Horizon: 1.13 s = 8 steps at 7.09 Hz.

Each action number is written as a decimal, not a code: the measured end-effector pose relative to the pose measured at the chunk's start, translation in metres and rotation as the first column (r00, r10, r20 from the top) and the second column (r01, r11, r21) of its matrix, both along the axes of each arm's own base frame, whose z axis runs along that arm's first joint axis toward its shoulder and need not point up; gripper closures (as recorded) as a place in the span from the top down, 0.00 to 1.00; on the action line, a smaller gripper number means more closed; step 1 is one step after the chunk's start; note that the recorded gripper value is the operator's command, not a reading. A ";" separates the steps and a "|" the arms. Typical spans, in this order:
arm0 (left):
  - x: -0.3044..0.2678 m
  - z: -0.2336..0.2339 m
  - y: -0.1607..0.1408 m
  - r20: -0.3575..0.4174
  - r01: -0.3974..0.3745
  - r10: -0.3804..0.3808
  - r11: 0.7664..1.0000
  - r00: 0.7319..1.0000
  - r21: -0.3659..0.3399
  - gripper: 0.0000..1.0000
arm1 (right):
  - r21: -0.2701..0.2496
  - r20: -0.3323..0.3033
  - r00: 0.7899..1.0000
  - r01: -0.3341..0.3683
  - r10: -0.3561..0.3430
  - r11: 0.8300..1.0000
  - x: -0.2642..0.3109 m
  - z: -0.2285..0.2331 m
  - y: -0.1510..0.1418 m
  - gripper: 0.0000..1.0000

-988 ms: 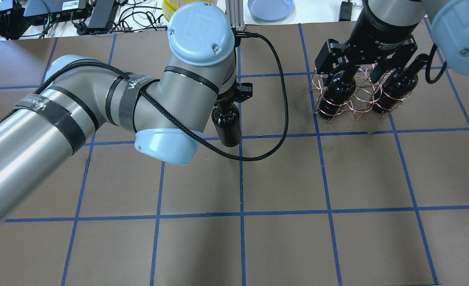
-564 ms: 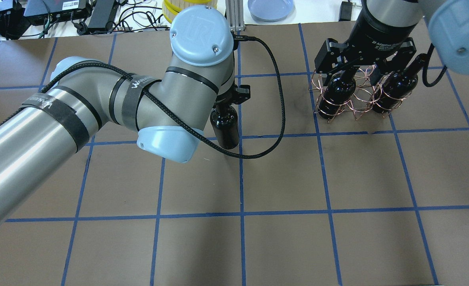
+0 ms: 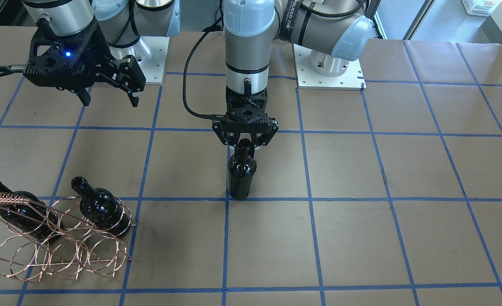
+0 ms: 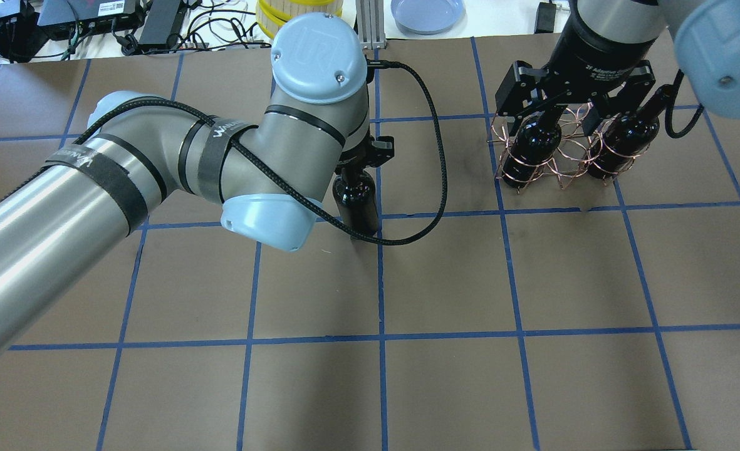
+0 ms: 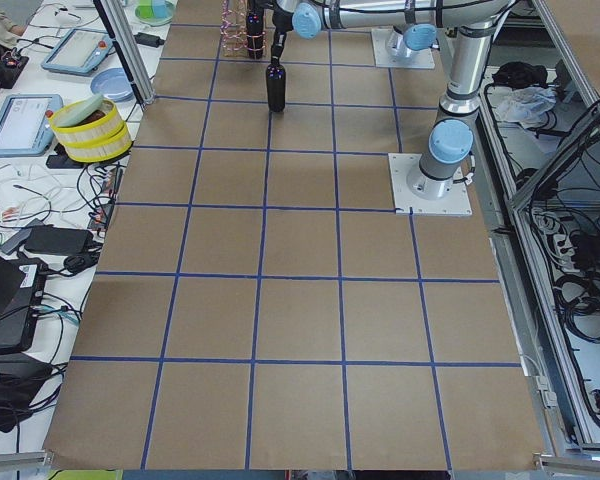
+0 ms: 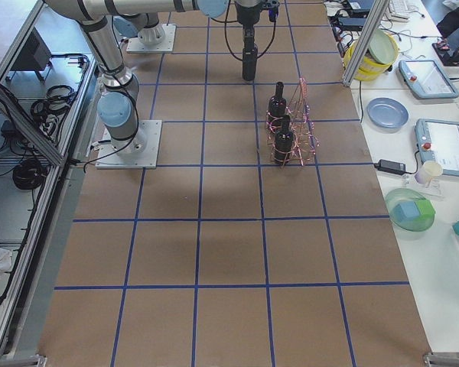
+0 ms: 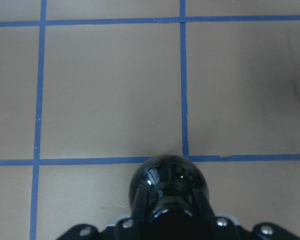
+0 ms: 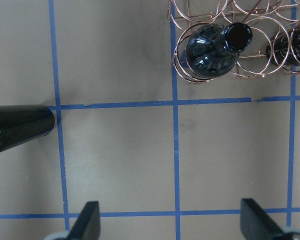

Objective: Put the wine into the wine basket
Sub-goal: 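Set the bottle upright on the table and open the left gripper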

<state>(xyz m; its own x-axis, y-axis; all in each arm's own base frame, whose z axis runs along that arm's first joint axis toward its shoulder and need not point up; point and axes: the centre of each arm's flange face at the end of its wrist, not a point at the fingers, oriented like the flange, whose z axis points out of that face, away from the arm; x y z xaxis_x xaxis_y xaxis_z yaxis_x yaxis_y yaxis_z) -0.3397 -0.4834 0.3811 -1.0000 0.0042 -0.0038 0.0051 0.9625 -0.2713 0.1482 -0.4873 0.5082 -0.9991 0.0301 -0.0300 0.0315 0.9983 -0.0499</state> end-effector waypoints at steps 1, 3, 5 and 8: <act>-0.002 -0.002 0.000 -0.012 0.004 -0.004 1.000 1.000 0.009 0.00 | 0.000 -0.001 1.000 0.000 0.000 1.000 0.000 0.000 0.000 1.00; -0.002 -0.004 0.000 -0.019 0.007 -0.006 1.000 1.000 0.020 0.00 | 0.000 -0.003 1.000 0.001 -0.001 1.000 0.000 0.000 0.000 1.00; 0.000 -0.005 0.000 -0.014 0.003 -0.002 1.000 1.000 0.030 0.00 | -0.001 -0.001 1.000 0.001 -0.001 1.000 0.000 0.000 0.000 1.00; 0.002 -0.007 0.000 -0.012 -0.001 0.002 0.999 1.000 0.044 0.00 | -0.001 -0.003 1.000 0.001 -0.001 1.000 0.000 0.001 0.000 1.00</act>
